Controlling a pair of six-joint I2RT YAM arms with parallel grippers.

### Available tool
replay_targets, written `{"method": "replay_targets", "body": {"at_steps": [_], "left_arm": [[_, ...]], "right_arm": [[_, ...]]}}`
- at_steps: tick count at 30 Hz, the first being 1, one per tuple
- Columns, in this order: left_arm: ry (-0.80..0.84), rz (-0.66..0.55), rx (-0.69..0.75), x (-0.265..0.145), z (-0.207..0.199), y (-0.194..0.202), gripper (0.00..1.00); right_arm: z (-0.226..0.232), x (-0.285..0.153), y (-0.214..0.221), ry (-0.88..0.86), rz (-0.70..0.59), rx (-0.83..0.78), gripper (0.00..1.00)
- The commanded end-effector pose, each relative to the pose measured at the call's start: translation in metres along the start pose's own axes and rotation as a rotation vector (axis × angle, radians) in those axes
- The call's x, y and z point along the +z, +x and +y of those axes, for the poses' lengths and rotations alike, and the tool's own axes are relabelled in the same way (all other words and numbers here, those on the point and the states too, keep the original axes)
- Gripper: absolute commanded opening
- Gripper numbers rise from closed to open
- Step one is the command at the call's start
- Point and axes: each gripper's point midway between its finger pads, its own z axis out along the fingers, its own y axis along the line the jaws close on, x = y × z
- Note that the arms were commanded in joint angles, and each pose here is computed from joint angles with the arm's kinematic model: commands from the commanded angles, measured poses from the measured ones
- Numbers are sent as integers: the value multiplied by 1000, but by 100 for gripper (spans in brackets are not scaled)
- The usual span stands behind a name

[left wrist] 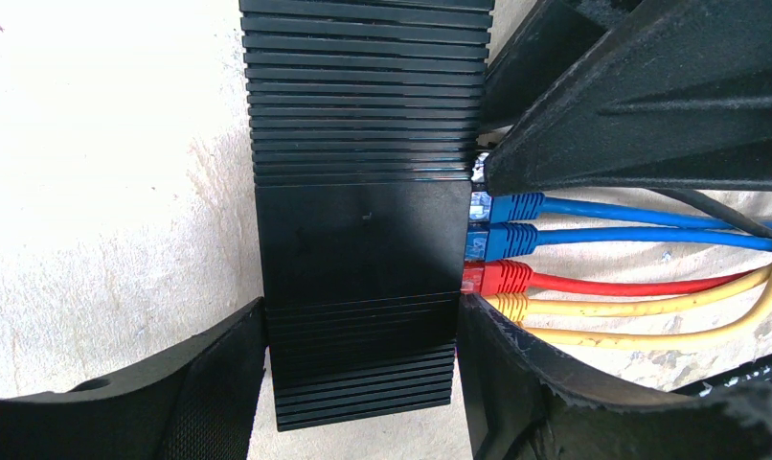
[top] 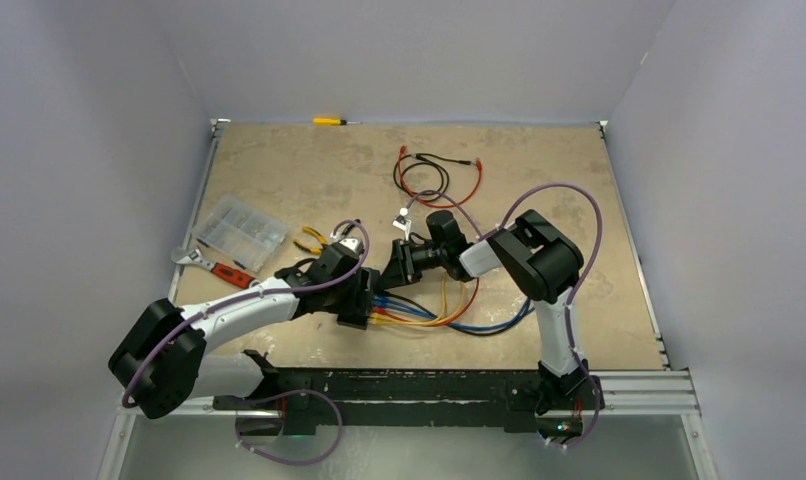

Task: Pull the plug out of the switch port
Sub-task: Move the switch port to the center of the board.

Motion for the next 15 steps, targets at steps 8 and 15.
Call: {"method": "replay_targets", "body": {"at_steps": [8,15], "left_arm": [[0,-39,-10,1,-3,-11,0],[-15,-33,-13,1,1,-8,0]], "right_arm": [[-38,8,20,121,25,51,29],[-41,6,20,160,22,37,13]]}}
